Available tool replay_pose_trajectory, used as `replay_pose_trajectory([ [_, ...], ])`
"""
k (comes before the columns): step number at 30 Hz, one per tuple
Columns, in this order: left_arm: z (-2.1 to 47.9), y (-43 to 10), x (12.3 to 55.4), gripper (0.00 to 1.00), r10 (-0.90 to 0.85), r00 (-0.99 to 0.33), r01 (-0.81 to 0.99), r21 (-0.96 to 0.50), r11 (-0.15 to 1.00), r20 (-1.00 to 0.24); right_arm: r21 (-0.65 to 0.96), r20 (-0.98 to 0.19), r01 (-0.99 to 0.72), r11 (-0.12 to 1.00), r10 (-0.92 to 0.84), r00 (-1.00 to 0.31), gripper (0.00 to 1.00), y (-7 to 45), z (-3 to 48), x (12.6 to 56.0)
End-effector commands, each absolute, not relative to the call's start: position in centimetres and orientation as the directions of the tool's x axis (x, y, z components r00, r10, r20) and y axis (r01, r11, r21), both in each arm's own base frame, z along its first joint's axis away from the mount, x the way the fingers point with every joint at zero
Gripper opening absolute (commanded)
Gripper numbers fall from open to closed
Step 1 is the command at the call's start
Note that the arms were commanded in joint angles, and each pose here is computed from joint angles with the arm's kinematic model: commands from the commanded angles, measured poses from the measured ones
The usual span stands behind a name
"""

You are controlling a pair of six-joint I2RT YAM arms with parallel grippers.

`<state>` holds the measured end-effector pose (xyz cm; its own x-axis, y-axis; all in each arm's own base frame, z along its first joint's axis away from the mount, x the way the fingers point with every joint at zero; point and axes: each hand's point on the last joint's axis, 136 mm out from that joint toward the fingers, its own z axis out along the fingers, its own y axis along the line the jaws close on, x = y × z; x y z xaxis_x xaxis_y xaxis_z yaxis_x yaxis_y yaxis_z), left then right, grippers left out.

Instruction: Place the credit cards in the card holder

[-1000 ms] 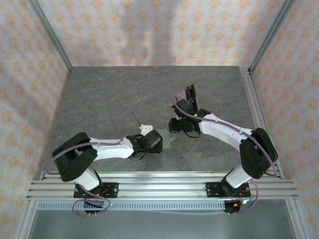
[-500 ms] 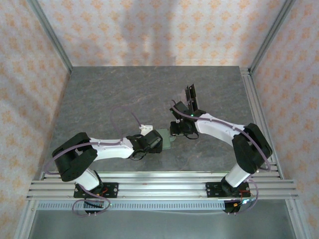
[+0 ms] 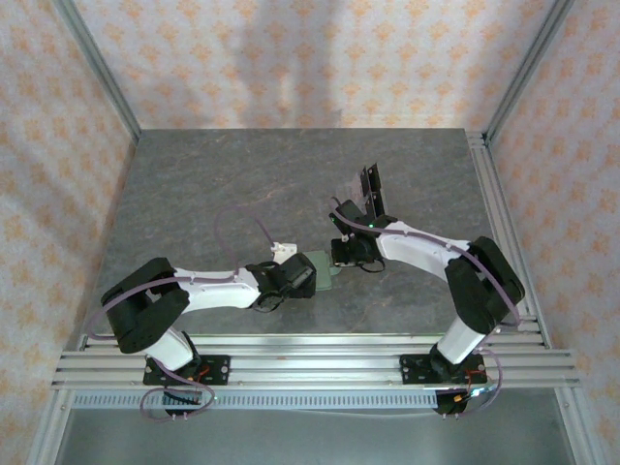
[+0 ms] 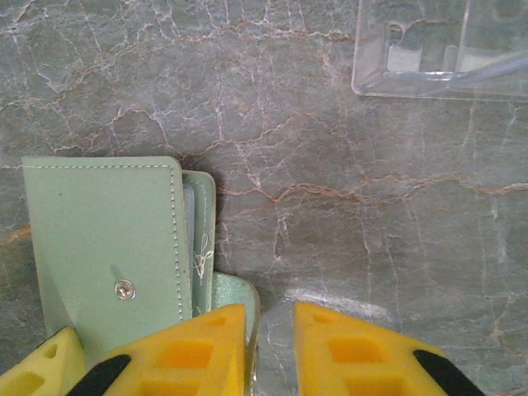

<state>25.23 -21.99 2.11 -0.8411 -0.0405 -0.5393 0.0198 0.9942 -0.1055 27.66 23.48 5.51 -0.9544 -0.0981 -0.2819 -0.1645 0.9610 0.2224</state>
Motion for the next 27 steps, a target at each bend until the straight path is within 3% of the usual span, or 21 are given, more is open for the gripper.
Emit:
replay_pose_trajectory([
  [1, -0.2, -20.2, 23.8, 1.0, -0.007, -0.871, 0.006, -0.026, 1.0, -0.492, 0.208, -0.276, -0.166, 0.964, -0.105, -0.955, 0.2, 23.0, 4.8, 27.6],
  [13, -0.3, -20.1, 23.7, 1.0, -0.008, -0.871, 0.004, -0.024, 1.0, -0.492, 0.233, -0.281, -0.165, 0.958, -0.096, -0.955, 0.0, 23.3, 5.4, 27.6],
  [27, -0.2, -20.0, 23.7, 1.0, -0.002, -0.871, 0.009, -0.02, 1.0, -0.492, 0.432, -0.261, -0.146, 0.89, -0.032, -0.965, 0.0, 26.5, 7.6, 27.3],
])
